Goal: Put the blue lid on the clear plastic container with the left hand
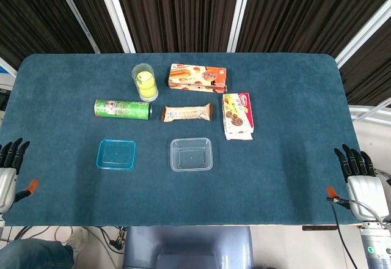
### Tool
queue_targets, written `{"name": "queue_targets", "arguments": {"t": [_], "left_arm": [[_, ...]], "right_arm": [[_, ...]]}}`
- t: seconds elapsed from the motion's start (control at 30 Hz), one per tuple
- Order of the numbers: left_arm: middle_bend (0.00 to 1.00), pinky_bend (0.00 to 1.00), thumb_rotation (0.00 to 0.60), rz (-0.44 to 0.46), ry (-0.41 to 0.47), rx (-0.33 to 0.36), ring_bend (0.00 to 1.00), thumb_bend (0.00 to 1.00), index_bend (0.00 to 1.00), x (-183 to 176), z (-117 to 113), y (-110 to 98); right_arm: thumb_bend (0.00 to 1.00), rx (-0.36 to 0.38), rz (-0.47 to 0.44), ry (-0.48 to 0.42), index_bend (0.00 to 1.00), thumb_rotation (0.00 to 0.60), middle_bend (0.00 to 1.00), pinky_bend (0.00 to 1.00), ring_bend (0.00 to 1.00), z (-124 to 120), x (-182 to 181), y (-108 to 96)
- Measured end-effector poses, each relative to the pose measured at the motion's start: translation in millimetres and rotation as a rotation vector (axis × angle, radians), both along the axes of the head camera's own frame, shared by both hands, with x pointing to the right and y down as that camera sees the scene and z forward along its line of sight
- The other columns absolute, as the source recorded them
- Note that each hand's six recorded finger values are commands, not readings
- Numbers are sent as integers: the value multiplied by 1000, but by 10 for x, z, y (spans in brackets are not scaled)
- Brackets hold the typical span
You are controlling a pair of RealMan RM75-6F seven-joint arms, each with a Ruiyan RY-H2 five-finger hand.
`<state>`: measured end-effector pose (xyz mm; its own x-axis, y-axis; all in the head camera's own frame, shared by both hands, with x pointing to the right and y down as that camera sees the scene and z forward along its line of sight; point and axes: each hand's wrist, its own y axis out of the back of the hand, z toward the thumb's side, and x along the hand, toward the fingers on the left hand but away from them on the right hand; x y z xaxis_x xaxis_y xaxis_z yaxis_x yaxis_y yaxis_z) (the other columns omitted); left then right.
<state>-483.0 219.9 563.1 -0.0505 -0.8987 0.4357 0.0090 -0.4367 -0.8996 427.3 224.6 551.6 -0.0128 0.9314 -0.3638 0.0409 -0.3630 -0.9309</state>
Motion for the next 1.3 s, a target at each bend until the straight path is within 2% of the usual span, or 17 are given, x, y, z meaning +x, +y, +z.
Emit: {"name": "queue_targets", "arguments": {"t": [0.47, 0.83, 1.03, 1.17, 1.3], "left_arm": [[0, 30, 600, -5, 2, 13, 0, 254, 20, -7, -42, 8], [0, 30, 600, -12, 5, -1, 0, 195, 20, -42, 13, -27], [0, 30, 600, -13, 72, -21, 0, 183, 3, 11, 14, -29], [0, 30, 600, -15, 119, -42, 0, 167, 0, 19, 19, -123], [0, 30, 600, 32, 72, -93, 0, 154, 0, 83, 122, -315]], "right_arm": [[292, 2, -4, 1, 62, 600, 0, 0, 4, -11, -5, 7], [292, 0, 1, -1, 62, 600, 0, 0, 4, -14, 1, 8], [292, -4, 15, -13, 62, 600, 0, 0, 4, -10, 1, 22], [291, -7, 21, -21, 62, 600, 0, 0, 4, -11, 1, 17], [292, -9, 19, -27, 62, 600, 0, 0, 4, -17, -9, 27]]}}
